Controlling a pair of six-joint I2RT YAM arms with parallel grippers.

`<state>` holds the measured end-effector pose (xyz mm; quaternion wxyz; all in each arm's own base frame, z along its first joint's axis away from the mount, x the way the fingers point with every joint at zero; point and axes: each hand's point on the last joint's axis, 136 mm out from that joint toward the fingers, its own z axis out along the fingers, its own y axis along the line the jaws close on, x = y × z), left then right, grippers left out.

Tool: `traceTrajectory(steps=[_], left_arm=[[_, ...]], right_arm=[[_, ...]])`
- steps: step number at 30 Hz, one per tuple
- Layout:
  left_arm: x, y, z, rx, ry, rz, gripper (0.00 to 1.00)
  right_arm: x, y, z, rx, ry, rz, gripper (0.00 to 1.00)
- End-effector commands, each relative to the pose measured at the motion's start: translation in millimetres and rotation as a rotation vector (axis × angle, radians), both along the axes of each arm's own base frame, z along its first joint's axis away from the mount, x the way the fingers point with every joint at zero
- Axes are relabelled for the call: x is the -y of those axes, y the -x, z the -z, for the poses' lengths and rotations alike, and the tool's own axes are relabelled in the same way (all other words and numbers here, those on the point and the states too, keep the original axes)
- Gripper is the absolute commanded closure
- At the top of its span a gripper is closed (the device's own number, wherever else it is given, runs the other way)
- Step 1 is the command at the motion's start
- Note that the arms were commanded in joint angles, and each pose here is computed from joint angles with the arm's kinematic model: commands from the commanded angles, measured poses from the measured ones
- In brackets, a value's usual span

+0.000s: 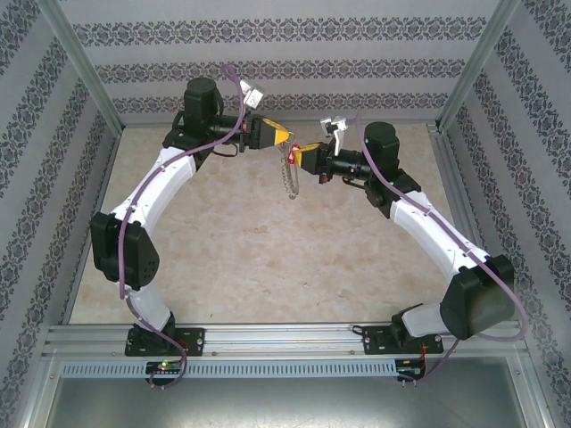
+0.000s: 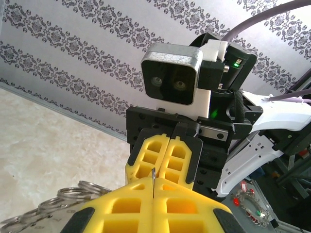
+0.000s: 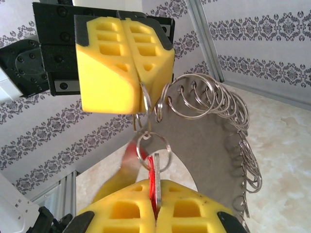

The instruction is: Put the keys on the keyring

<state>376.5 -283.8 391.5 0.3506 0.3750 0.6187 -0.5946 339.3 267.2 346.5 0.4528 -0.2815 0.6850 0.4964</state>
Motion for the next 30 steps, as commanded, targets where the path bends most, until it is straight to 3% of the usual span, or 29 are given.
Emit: traceTrajectory(steps=[1, 30], left_arm=[[-2.6, 2.6, -13.5, 0.067, 0.032, -0.006, 1.0], [-5.7, 10.7, -3.7, 0.077, -0.016, 0.0, 1.0]], right_arm=[[-4.1, -1.5, -16.2, 0.053, -0.013, -0.004, 1.0], [13.3, -2.2, -40.1, 0.115, 0.053, 0.003, 1.0]])
